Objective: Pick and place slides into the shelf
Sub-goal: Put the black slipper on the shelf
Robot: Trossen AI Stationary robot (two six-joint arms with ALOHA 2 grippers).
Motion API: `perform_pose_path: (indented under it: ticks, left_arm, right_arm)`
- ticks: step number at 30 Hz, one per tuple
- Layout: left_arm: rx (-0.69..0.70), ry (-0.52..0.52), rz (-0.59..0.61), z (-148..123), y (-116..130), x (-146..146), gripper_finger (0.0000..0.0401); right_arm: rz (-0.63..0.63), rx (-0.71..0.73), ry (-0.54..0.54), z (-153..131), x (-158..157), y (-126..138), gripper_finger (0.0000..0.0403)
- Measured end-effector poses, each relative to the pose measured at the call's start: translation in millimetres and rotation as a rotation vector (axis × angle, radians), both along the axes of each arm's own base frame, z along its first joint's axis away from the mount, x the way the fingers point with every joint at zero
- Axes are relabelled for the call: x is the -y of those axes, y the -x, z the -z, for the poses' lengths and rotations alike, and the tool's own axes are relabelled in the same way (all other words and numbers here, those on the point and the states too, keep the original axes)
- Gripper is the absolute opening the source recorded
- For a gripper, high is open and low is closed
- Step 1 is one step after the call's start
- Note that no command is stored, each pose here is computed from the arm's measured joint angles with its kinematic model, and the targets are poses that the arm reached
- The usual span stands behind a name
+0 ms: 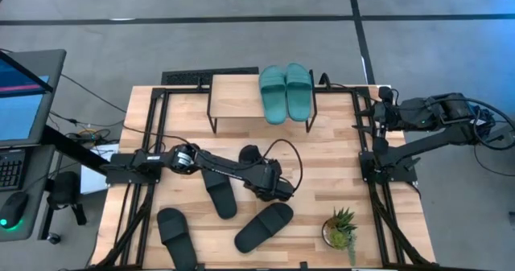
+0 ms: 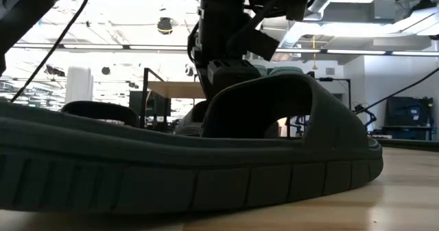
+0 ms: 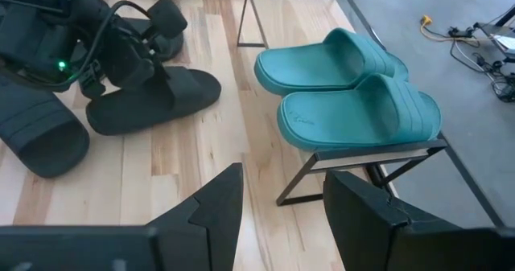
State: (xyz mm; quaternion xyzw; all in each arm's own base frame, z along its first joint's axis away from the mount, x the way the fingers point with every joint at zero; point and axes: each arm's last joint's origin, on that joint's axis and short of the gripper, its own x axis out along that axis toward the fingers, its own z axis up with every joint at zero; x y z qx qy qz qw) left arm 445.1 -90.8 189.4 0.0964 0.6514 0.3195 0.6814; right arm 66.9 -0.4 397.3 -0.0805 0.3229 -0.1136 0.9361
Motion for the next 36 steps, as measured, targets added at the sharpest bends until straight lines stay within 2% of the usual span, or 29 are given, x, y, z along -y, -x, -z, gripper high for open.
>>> perform_pose_path:
  ticks: [4,9,14,18,25,36]
  left_arm:
    - [0.011,0.01,-0.016,0,1,3,0.0026]
    - [0.01,0.096,-0.075,1,1,5,0.0086]
    - [0.034,0.119,-0.139,2,1,4,0.0151]
    - [0.061,0.127,-0.21,2,0,-3,0.0179]
    - [0.076,0.137,-0.275,2,-2,-16,0.0181]
    - [0.059,0.152,-0.294,5,-1,-19,0.0147]
  right_arm:
    - [0.0,0.0,-0.001,0,0,0,0.0161]
    - [0.0,0.001,-0.001,0,0,0,0.0161]
    - [0.001,0.001,-0.001,0,0,0,0.0161]
    - [0.001,0.001,-0.001,0,0,0,0.0161]
    - [0.001,0.001,-0.002,0,0,0,0.0161]
    - [0.001,0.001,-0.002,0,0,0,0.0161]
